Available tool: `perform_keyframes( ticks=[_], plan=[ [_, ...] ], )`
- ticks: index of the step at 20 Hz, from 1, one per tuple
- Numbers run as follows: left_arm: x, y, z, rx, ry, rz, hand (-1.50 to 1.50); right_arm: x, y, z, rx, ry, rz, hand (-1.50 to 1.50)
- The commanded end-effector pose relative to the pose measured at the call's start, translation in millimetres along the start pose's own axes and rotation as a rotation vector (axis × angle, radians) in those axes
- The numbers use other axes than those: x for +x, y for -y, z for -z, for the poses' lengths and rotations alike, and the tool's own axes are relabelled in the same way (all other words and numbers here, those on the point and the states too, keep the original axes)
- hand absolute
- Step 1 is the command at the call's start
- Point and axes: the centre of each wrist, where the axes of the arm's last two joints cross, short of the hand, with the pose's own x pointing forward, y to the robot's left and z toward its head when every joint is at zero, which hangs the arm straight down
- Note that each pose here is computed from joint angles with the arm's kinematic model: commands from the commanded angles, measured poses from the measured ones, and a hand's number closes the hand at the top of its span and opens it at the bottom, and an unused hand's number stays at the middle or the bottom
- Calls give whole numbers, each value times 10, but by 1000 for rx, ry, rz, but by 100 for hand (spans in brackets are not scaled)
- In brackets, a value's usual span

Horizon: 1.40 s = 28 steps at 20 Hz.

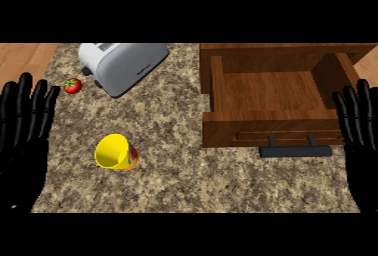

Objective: Pick up the cup, place it into the drawer and close the drawer

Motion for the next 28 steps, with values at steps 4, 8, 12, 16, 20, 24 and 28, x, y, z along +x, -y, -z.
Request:
perform_keyframes(
  ticks=[4, 8, 12, 16, 20, 24, 28],
  plan=[
    [-77, -287, -10, -239, 4, -107, -150, -100, 66, -9, 2, 2, 4, -150],
    [-337, -268, -123, -189, -234, -330, -150, -66, -41, 59, 154, -101, 25, -150],
    [-416, -489, -152, -187, -263, -352, -150, -182, 79, 355, 154, -105, 32, -150],
    [-735, -647, -140, -175, -300, -332, -150, -224, 17, 298, 158, -118, 54, -150],
    [-868, -759, -32, -153, -365, -258, -150, -165, -20, 398, 145, -116, 35, -150],
    [-1274, -668, -432, -167, -407, -259, -150, -167, 90, 421, 191, -87, 54, -150],
    [-1503, -879, -456, -125, -448, -222, -150, -144, 45, 484, 193, -91, 15, -150]
  ],
)
